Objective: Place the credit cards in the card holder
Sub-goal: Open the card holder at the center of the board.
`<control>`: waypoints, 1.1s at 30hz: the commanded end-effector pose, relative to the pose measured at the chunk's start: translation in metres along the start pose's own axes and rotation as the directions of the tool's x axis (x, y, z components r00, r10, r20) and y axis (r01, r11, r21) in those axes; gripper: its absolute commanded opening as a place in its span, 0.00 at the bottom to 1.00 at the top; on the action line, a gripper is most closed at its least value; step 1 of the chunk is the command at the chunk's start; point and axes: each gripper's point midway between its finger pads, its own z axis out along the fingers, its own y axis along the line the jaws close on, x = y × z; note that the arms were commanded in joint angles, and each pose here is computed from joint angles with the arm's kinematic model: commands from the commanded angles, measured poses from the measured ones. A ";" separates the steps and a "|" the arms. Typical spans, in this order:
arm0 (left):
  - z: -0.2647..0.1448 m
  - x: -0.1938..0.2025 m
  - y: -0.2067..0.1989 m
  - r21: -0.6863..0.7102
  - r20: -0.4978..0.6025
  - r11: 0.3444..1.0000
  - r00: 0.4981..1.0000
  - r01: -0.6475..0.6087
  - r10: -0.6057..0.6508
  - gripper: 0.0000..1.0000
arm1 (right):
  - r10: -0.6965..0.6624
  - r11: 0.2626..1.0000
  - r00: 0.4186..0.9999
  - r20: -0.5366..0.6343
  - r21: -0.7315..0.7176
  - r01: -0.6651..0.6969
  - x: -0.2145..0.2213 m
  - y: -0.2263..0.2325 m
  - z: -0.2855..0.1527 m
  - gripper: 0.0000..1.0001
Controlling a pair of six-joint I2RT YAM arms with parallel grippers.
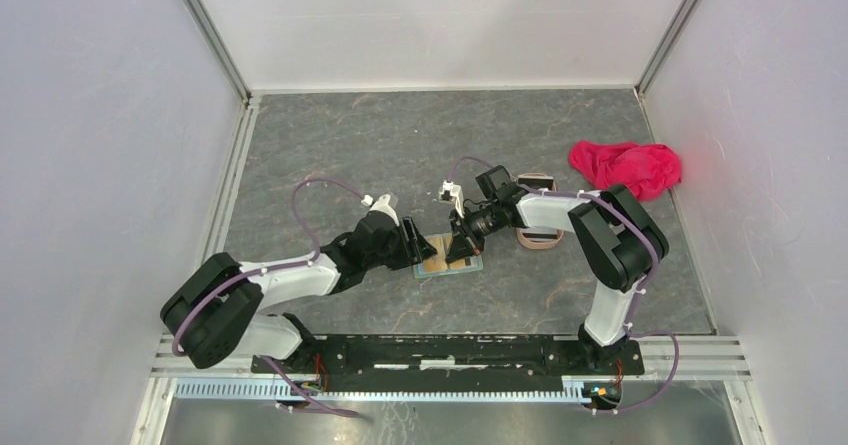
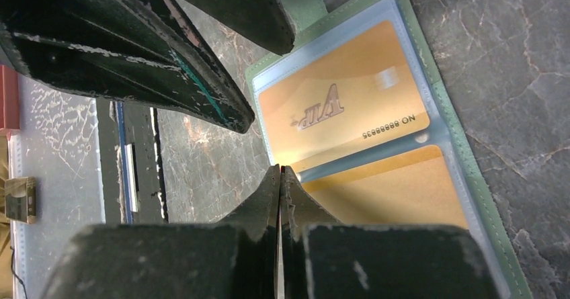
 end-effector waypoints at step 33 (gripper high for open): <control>-0.007 -0.015 -0.016 0.037 0.037 0.999 0.999 0.010 -0.012 0.64 | 0.119 0.974 0.992 -0.038 0.200 -0.109 0.012 -0.041 0.003 0.00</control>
